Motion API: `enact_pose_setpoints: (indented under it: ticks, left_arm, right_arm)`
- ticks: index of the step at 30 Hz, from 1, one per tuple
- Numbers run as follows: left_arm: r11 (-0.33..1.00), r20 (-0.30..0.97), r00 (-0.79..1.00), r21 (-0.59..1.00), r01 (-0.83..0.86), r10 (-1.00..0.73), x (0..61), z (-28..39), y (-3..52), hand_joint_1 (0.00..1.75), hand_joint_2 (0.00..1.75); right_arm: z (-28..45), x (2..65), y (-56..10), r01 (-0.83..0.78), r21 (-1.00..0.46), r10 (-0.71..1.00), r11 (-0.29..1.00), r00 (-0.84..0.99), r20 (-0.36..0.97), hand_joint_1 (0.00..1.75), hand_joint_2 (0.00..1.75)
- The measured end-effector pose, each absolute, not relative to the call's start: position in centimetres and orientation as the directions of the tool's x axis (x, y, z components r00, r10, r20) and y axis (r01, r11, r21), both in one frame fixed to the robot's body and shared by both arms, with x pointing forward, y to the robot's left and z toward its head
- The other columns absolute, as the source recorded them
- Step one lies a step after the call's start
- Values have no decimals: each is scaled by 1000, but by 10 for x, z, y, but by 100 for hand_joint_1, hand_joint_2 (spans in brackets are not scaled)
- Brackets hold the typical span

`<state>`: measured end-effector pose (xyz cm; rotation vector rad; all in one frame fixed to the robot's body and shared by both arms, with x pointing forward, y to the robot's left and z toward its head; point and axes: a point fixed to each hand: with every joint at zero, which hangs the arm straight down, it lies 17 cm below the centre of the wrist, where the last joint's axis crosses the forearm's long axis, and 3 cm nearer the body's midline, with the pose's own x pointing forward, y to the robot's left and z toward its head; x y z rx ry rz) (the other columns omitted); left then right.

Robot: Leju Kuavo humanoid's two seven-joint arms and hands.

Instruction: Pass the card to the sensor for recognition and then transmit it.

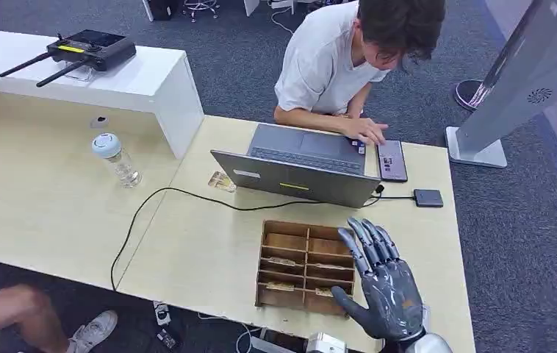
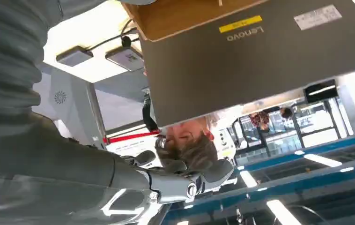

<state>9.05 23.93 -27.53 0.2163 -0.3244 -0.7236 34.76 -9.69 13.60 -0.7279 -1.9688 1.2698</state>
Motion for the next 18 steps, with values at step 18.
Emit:
enact_pose_setpoints:
  ticks: [18]
  left_arm:
    - [729,214,702,301,614,-679,91,-275,239,0,0]
  right_arm:
    - [109,348,-85,9,-954,744,299,-628,227,31,175]
